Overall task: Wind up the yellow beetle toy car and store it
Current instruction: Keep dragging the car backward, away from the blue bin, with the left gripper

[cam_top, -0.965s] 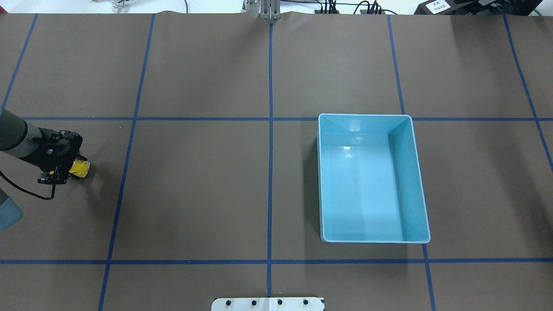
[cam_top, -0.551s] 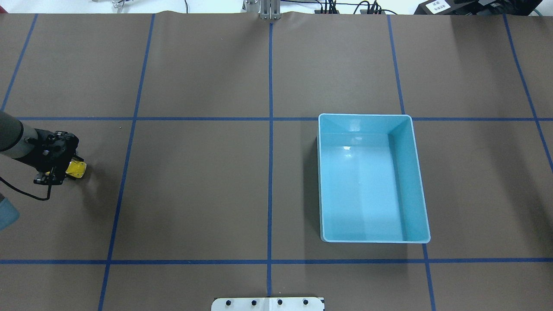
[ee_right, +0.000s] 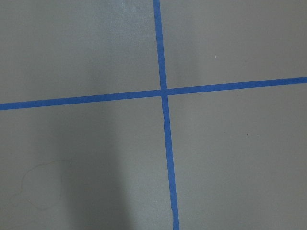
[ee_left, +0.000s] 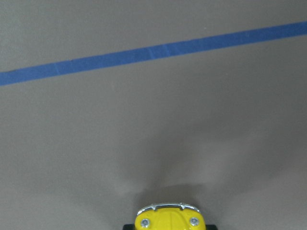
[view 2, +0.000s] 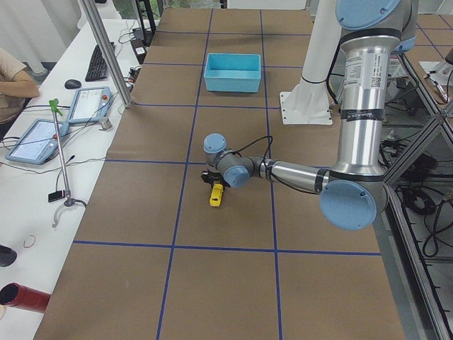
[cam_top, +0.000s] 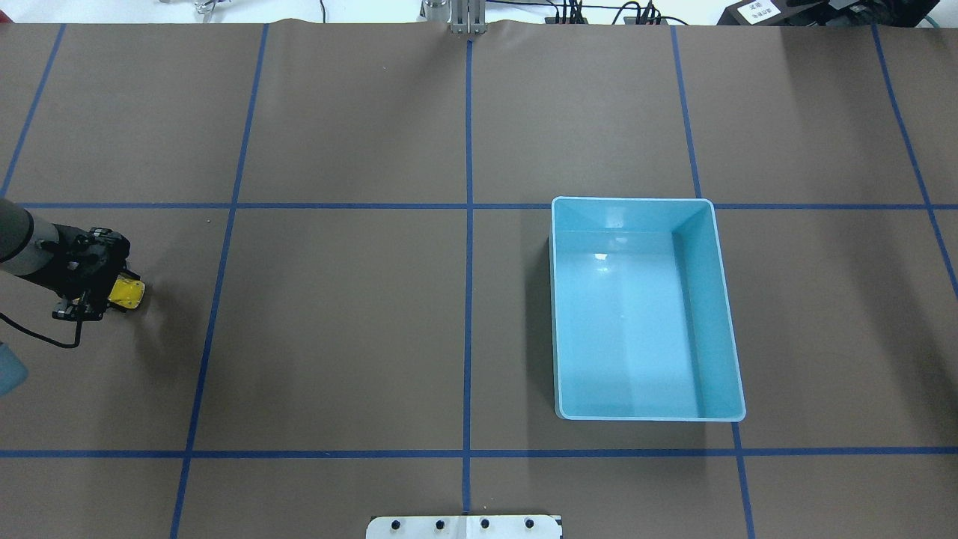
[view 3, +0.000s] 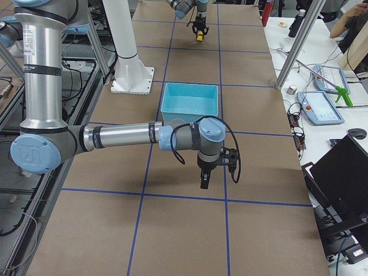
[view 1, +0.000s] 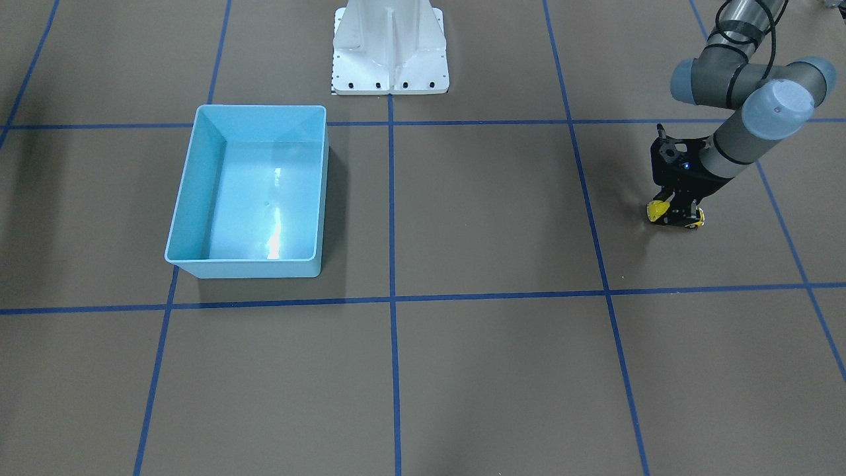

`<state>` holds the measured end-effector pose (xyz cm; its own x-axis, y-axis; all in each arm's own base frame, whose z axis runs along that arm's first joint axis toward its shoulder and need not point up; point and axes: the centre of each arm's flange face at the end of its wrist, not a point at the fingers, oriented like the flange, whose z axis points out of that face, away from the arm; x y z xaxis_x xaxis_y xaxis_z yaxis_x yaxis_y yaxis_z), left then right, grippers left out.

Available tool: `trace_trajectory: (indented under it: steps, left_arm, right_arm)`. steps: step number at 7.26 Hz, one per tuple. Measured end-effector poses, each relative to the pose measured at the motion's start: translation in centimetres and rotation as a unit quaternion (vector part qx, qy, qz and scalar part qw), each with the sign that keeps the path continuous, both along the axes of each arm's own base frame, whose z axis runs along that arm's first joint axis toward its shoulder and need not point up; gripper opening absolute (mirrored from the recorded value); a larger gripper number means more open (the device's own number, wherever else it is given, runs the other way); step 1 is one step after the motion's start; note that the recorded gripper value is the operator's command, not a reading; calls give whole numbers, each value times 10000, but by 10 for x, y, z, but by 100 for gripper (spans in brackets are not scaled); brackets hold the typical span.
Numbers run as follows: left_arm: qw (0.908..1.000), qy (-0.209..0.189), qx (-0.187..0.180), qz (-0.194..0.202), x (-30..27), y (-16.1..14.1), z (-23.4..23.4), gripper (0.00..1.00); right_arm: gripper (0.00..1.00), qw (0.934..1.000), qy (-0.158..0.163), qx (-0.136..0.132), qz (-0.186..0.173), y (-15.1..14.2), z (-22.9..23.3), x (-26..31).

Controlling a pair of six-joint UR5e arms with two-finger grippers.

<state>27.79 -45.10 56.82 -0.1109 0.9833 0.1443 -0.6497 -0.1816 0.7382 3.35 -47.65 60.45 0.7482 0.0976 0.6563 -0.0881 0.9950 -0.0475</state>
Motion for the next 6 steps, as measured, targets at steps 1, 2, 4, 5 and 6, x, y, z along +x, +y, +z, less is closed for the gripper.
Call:
trace_trajectory:
  steps: [1,2,4,5,6]
  left_arm:
    - [10000,18,-7,30,-2,1,1,28]
    - [10000,23,-8,45,-4,1,3,28]
    - [10000,33,-8,65,-5,1,6,28]
    - [10000,40,-5,68,-6,1,7,28]
    - [10000,49,5,64,-6,0,8,28]
  right_arm:
    - [100,10000,0,-1,-2,0,0,0]
    - [100,10000,-2,-2,-1,0,0,0]
    - [100,10000,-4,-2,-2,0,0,-1]
    - [100,10000,-6,-4,-4,0,0,-1]
    - [100,10000,-7,-4,-5,0,0,-1]
